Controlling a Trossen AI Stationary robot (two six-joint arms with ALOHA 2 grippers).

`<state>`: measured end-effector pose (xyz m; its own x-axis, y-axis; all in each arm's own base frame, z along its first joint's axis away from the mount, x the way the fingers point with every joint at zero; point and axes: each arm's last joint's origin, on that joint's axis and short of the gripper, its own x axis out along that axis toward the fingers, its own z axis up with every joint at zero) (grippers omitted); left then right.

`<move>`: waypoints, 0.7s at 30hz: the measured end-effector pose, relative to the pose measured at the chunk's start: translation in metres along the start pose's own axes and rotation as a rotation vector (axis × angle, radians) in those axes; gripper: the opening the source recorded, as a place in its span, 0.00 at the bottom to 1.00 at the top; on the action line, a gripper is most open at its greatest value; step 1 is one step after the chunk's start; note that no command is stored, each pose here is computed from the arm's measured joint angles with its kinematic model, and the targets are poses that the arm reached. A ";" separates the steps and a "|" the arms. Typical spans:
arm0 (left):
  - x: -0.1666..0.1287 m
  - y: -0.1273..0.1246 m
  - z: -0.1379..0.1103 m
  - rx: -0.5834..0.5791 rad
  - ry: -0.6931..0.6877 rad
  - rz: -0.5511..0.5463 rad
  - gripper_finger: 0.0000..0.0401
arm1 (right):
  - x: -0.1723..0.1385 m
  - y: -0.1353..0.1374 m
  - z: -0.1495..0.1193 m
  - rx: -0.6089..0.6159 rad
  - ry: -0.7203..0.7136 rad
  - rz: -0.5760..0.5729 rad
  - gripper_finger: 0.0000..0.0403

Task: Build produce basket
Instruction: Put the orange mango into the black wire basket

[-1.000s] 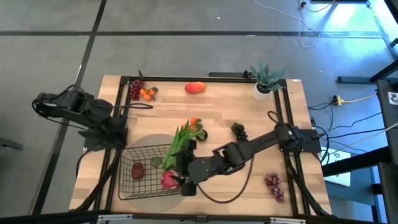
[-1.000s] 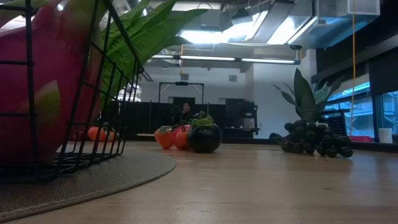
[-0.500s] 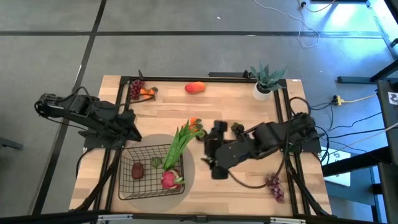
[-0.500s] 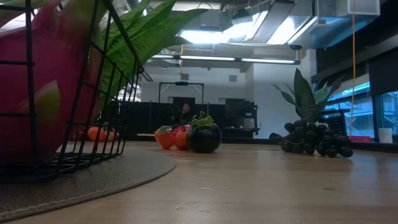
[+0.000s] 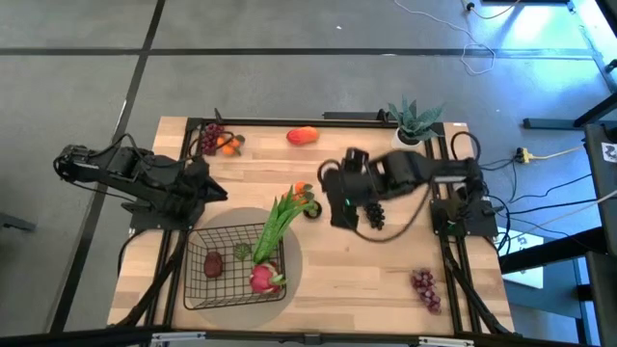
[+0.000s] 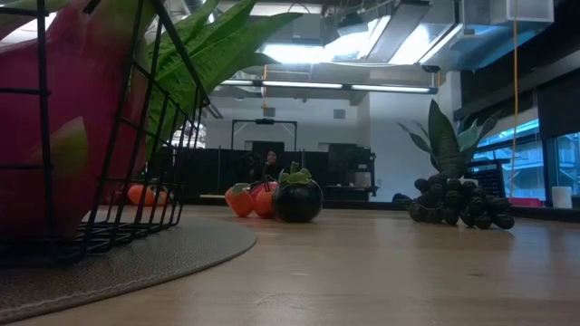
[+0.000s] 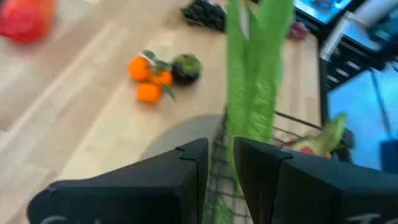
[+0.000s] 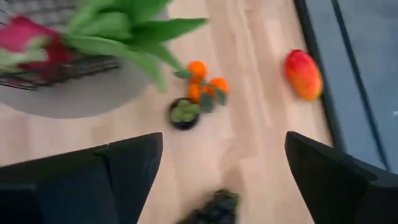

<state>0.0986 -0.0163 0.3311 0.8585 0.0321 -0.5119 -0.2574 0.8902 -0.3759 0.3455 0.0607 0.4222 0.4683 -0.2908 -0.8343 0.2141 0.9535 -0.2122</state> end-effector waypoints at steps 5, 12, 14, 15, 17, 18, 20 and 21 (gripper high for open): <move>0.000 0.003 0.002 0.034 -0.062 0.095 0.17 | 0.020 -0.050 0.013 -0.041 0.008 0.011 0.80; 0.000 0.004 0.002 0.052 -0.083 0.130 0.17 | 0.063 -0.115 0.026 -0.093 -0.064 0.128 0.80; 0.000 0.004 0.002 0.052 -0.083 0.130 0.17 | 0.077 -0.131 0.024 -0.096 -0.061 0.143 0.80; 0.000 0.004 0.002 0.052 -0.083 0.131 0.17 | 0.084 -0.139 0.023 -0.096 -0.060 0.143 0.80; 0.000 0.004 0.003 0.053 -0.091 0.144 0.17 | 0.100 -0.153 0.020 -0.094 -0.074 0.147 0.80; 0.000 0.004 0.003 0.054 -0.099 0.159 0.17 | 0.108 -0.159 0.018 -0.097 -0.072 0.147 0.80; 0.002 0.005 0.004 0.057 -0.113 0.197 0.17 | 0.125 -0.171 0.012 -0.107 -0.068 0.147 0.80; 0.002 0.005 0.004 0.058 -0.120 0.214 0.17 | 0.133 -0.177 0.010 -0.116 -0.079 0.146 0.80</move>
<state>0.1013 -0.0101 0.3312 0.8343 0.2734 -0.4788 -0.4162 0.8818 -0.2217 0.3784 -0.1475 0.3539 0.5535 -0.1496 -0.8193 0.0406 0.9874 -0.1529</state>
